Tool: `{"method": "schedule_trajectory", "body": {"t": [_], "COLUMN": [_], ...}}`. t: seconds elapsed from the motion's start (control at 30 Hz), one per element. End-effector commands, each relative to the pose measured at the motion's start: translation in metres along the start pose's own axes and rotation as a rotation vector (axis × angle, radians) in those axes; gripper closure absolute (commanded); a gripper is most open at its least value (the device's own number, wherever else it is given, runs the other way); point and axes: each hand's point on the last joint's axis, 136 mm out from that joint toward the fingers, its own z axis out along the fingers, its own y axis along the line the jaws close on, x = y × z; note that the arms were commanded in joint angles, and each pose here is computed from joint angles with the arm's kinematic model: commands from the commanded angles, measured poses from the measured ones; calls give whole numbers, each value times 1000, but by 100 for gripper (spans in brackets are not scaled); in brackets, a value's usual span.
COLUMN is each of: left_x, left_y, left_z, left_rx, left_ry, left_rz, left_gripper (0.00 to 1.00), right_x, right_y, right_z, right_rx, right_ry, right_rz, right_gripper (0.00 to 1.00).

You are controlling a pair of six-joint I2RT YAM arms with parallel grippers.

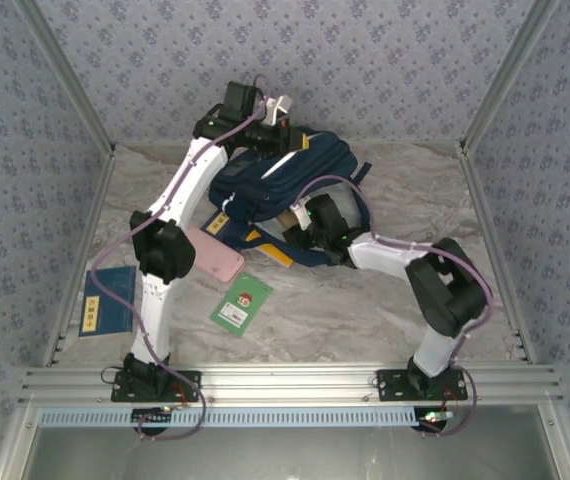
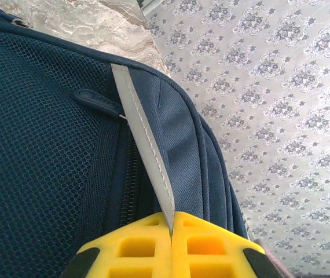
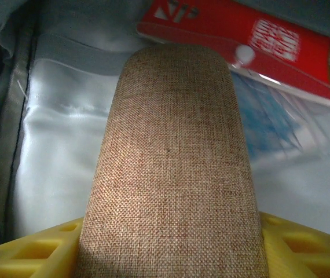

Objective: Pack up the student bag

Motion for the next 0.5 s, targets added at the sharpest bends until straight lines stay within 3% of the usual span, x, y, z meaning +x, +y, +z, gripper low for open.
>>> {"method": "schedule_trajectory", "body": {"t": [0.0, 0.27, 0.47], "left_x": [-16, -9, -19], "left_y": [-96, -102, -93], "left_z": [-37, -33, -45], "left_rx": [200, 210, 183], "left_ry": [-78, -59, -92], "left_rz": [179, 180, 174], "left_gripper": [100, 100, 100], "right_x": [-49, -73, -58], "right_y": [16, 20, 8], "right_z": [16, 48, 40], "right_rx": [-25, 51, 84], "right_ry": [-160, -175, -160], "right_rz": [-24, -41, 37], "right_gripper": [65, 62, 66]}}
